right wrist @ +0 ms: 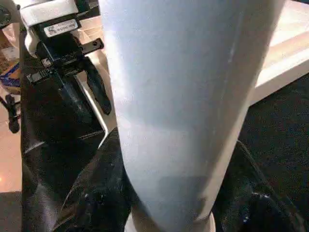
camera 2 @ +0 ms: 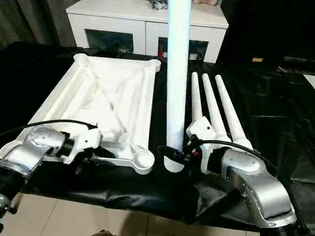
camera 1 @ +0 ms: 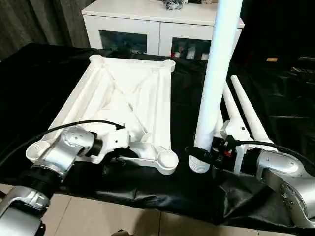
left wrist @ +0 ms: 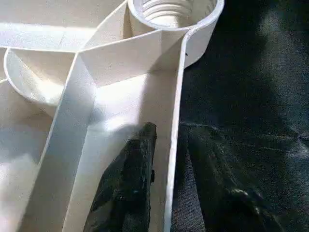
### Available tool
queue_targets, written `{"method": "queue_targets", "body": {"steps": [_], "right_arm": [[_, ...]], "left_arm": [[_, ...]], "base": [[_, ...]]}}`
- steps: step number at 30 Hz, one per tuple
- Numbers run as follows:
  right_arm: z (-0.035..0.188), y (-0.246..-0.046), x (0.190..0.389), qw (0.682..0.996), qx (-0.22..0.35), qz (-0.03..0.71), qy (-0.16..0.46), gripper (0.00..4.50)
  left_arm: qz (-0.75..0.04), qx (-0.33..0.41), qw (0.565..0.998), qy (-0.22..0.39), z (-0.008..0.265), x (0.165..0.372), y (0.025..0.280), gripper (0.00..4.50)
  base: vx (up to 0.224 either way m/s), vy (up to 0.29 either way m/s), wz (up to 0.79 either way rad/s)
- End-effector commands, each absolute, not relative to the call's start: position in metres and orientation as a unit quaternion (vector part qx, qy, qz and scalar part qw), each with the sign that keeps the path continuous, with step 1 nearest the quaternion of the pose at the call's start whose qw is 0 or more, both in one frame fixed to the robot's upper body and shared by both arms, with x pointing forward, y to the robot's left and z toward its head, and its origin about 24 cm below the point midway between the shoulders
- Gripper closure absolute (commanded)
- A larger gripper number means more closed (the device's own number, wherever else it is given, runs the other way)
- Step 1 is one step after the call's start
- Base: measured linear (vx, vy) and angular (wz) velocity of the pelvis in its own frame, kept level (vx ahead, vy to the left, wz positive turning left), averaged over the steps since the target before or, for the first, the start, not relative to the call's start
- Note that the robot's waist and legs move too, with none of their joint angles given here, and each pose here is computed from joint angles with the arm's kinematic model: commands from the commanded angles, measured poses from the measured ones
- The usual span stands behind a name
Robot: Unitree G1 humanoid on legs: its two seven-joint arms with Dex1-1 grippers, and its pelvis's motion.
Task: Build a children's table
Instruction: Insert table leg to table base
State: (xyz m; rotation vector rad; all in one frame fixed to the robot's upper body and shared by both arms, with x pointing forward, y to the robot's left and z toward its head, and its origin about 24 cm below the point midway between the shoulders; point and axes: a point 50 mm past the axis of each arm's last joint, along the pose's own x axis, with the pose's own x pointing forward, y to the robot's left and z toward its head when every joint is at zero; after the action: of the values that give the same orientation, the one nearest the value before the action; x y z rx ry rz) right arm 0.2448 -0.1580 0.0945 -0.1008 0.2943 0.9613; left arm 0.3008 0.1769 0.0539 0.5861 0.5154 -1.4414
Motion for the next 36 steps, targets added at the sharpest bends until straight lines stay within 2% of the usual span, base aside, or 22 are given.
{"method": "queue_targets", "body": {"steps": [1, 4, 12, 15, 17, 20, 25, 30, 36], "right_arm": [[0.098, -0.156, 0.244, 0.871, -0.056, 0.469, 0.137, 2.64], [0.099, -0.156, 0.244, 0.871, -0.055, 0.47, 0.136, 2.64], [0.099, -0.155, 0.247, 0.873, -0.05, 0.467, 0.133, 2.64], [0.099, -0.152, 0.254, 0.887, -0.032, 0.443, 0.123, 2.64], [0.1, -0.151, 0.258, 0.892, -0.028, 0.436, 0.119, 2.64], [0.104, -0.151, 0.269, 0.905, -0.007, 0.409, 0.112, 2.64], [0.102, -0.147, 0.277, 0.898, -0.013, 0.422, 0.122, 2.64], [0.099, -0.141, 0.285, 0.886, -0.002, 0.443, 0.134, 2.64], [0.095, -0.131, 0.304, 0.874, 0.009, 0.461, 0.15, 2.64]], "left_arm": [[-0.64, 0.275, 0.679, 0.233, 0.056, 0.303, 0.18, 3.39], [-0.64, 0.277, 0.676, 0.237, 0.054, 0.302, 0.181, 3.51], [-0.629, 0.274, 0.684, 0.248, 0.048, 0.298, 0.182, 4.26], [-0.602, 0.273, 0.716, 0.226, 0.035, 0.289, 0.174, 4.36], [-0.593, 0.27, 0.721, 0.235, 0.028, 0.283, 0.173, 4.49], [-0.547, 0.23, 0.766, 0.246, 0.025, 0.279, 0.158, 4.5], [-0.532, 0.192, 0.791, 0.234, 0.033, 0.272, 0.139, 4.5], [-0.538, 0.203, 0.788, 0.217, 0.041, 0.27, 0.129, 4.5], [-0.54, 0.23, 0.78, 0.218, 0.043, 0.271, 0.126, 4.5]], "base": [[0.0, 0.0, 0.0], [0.0, 0.0, 0.0], [0.0, 0.0, 0.0], [0.0, 0.0, 0.0], [0.0, 0.0, 0.0], [0.0, 0.0, 0.0], [0.0, 0.0, 0.0], [0.0, 0.0, 0.0], [0.0, 0.0, 0.0]]}}
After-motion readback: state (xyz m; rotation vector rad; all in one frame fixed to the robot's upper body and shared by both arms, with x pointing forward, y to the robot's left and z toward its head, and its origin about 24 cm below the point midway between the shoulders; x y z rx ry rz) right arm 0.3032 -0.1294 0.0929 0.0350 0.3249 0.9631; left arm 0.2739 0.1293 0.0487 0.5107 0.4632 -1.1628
